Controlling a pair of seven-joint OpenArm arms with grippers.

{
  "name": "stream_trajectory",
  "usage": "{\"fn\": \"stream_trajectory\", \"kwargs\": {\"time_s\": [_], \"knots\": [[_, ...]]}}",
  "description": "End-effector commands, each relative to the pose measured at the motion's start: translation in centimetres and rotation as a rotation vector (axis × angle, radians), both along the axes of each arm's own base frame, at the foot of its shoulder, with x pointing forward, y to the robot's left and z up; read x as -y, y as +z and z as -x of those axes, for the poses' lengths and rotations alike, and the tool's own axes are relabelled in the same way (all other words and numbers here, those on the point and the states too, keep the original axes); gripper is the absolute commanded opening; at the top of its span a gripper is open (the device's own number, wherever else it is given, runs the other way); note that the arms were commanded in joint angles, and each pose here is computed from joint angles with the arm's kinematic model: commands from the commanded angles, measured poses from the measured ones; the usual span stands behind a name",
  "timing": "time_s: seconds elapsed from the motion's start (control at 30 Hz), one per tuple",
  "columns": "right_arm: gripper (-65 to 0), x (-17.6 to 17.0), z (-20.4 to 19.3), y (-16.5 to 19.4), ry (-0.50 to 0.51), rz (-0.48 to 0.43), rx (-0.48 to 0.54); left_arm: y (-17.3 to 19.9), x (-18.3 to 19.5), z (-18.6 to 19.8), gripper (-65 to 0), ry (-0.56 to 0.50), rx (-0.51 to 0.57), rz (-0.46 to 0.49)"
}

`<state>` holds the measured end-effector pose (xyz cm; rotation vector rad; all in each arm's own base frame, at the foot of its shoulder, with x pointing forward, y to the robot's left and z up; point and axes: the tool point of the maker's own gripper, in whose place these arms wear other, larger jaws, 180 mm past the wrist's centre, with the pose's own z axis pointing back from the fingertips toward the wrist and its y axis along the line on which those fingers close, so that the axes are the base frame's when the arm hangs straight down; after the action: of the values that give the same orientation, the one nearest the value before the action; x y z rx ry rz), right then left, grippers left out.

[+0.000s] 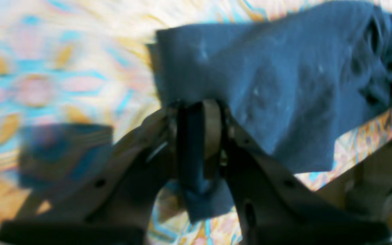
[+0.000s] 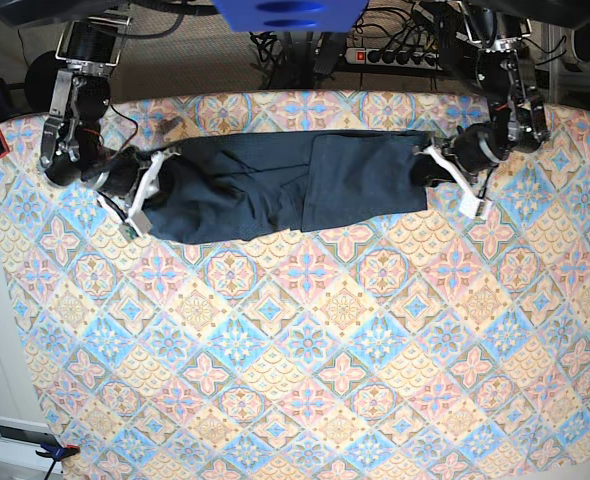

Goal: Layout the t-shirt on the table in an organized manner, then fold the t-shirt properly
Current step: 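Fold the strip end with the right gripper toward the left gripper, then hold the folded bundle with both grippers and press it together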

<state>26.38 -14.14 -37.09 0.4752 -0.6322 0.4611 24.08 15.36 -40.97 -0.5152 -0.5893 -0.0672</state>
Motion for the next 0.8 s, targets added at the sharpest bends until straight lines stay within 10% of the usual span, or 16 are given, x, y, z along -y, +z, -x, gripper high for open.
{"fn": "stream_trajectory", "kwargs": {"time_s": [0.0,0.3,0.77], "knots": [[-65.0,-0.6,-1.5,2.4,0.018,-0.02,0.09,0.5,0.4,-0.4,-56.5,-0.025,0.023,-0.01],[-65.0,-1.2,-3.9,5.7,0.042,-0.019,0.203,-2.6,3.3,0.1,-65.0,-0.088,-0.022,-0.078],[-65.0,-5.4,-3.8,8.3,0.07,-0.256,0.244,-4.6,11.1,-2.2,-64.7,-0.125,-0.075,0.018]]}}
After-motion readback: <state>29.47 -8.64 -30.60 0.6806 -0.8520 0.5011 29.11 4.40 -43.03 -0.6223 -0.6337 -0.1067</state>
